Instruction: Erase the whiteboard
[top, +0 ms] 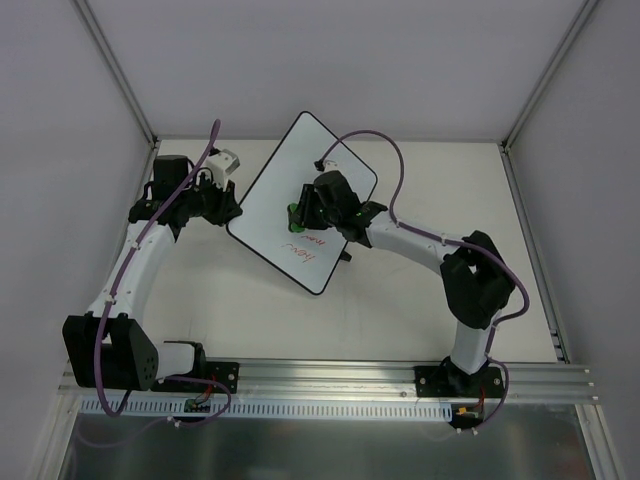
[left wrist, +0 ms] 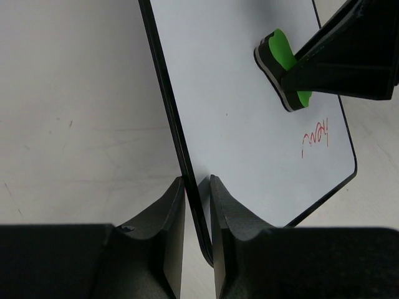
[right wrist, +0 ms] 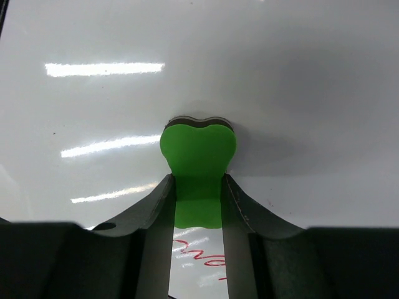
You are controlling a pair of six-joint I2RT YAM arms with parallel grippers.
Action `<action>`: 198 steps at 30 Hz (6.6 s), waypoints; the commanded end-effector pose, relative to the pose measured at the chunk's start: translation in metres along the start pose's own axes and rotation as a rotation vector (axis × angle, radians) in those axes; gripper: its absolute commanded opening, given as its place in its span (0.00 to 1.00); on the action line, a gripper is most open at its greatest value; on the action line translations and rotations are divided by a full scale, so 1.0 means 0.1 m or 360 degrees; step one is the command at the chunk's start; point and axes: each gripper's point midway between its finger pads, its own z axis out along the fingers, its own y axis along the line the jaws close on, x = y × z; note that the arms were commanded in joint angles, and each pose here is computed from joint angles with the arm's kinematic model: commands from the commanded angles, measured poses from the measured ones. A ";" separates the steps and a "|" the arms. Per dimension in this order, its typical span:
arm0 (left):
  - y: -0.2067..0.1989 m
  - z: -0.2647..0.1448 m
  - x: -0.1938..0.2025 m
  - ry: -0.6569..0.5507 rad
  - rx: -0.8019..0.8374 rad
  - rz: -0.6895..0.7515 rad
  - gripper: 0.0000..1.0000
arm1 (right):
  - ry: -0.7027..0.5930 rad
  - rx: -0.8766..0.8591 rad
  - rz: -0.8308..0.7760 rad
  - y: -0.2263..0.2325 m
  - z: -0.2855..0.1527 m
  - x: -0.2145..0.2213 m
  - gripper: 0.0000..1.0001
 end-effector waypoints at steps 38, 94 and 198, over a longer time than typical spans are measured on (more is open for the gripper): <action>-0.09 0.02 -0.35 -0.0050 -0.0076 -0.0057 0.00 | -0.0018 -0.0129 -0.0087 0.30 -0.18 0.31 0.00; -0.02 -0.02 -0.42 -0.0012 -0.0176 -0.0082 0.00 | 0.0108 0.0242 -0.0402 -0.79 -0.42 1.14 0.00; -0.11 -3.28 -2.04 -0.1255 -0.1367 -0.0085 0.99 | -0.1770 0.1351 -0.0718 -1.02 -5.75 -2.34 0.99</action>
